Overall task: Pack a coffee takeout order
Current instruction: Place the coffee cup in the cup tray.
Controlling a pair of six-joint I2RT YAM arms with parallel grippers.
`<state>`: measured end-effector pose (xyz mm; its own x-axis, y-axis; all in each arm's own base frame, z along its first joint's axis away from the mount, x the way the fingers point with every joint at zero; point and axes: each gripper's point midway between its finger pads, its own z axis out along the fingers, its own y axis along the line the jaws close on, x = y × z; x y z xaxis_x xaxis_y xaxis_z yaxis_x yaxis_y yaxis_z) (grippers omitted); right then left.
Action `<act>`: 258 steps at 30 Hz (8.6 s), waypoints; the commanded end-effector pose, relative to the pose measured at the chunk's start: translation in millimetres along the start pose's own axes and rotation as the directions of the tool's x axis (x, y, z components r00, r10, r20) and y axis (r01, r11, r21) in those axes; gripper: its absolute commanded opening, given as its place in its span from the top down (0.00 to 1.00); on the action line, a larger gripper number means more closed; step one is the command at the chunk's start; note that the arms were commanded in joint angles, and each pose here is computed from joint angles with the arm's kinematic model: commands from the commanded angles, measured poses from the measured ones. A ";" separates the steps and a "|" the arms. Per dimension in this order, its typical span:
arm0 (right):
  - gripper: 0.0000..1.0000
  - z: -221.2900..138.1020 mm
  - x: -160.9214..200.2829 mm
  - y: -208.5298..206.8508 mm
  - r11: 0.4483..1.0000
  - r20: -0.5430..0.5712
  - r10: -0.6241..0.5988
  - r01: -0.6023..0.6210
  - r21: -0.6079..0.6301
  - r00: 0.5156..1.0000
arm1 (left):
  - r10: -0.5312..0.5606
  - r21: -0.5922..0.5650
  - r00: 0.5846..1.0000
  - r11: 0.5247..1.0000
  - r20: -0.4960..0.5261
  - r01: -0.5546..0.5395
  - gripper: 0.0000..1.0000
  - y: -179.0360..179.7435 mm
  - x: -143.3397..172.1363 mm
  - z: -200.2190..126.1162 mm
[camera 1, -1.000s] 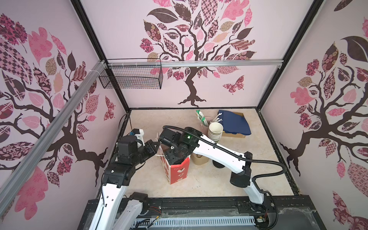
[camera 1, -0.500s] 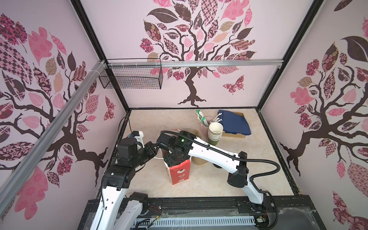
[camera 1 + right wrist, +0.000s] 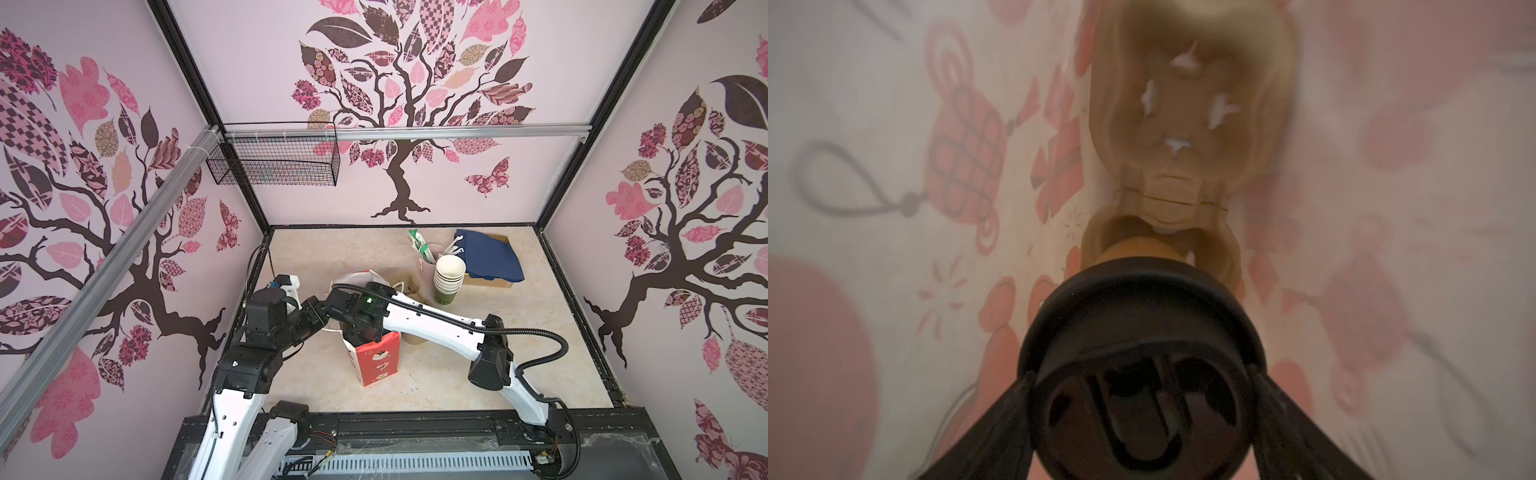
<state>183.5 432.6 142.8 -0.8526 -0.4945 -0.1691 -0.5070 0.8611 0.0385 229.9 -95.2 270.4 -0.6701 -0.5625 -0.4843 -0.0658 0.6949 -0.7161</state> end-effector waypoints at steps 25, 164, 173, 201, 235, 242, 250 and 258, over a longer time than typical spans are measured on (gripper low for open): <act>0.24 52.8 19.8 -8.8 0.999 -0.097 0.008 -0.011 -0.032 0.995 | -0.003 -0.046 1.000 0.999 0.015 0.003 1.00 14.3 4.5 -0.5; 0.25 206.2 116.3 -58.7 0.952 -0.426 -0.210 0.283 0.115 0.880 | 0.115 -0.282 0.931 0.959 0.346 -0.014 0.34 29.1 -46.1 -86.0; 0.21 167.5 89.3 -43.6 0.961 -0.333 -0.216 0.261 0.096 0.918 | 0.119 -0.249 0.931 0.968 0.346 -0.031 0.33 21.3 -44.2 -91.8; 0.09 115.6 43.9 -22.0 0.967 -0.190 -0.226 0.243 0.075 0.955 | 0.092 -0.081 0.982 0.994 0.167 -0.079 0.44 -8.0 -22.8 -59.3; 0.17 192.6 101.0 -66.6 0.941 -0.366 -0.232 0.303 0.149 0.901 | 0.111 -0.115 0.990 0.988 0.086 -0.101 0.88 3.1 -5.5 -58.0; 0.17 197.2 103.9 -68.3 0.941 -0.379 -0.233 0.306 0.145 0.896 | 0.112 -0.143 0.990 0.985 0.089 -0.098 1.00 10.4 -5.4 -55.5; 0.18 197.1 104.1 -68.3 0.939 -0.383 -0.239 0.313 0.142 0.892 | 0.095 -0.138 0.991 0.987 0.096 -0.081 1.00 13.8 -3.9 -51.6; 0.14 161.6 72.7 -50.2 0.945 -0.300 -0.256 0.303 0.121 0.919 | 0.090 -0.089 0.992 0.993 0.090 -0.082 1.00 6.1 -2.9 -47.0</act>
<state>186.5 441.3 81.1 -0.6892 -0.6872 -0.2299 -0.7130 0.6996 0.0460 193.7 -63.3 290.8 -0.6052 -0.5398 -0.5850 -0.1068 0.7833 -0.6124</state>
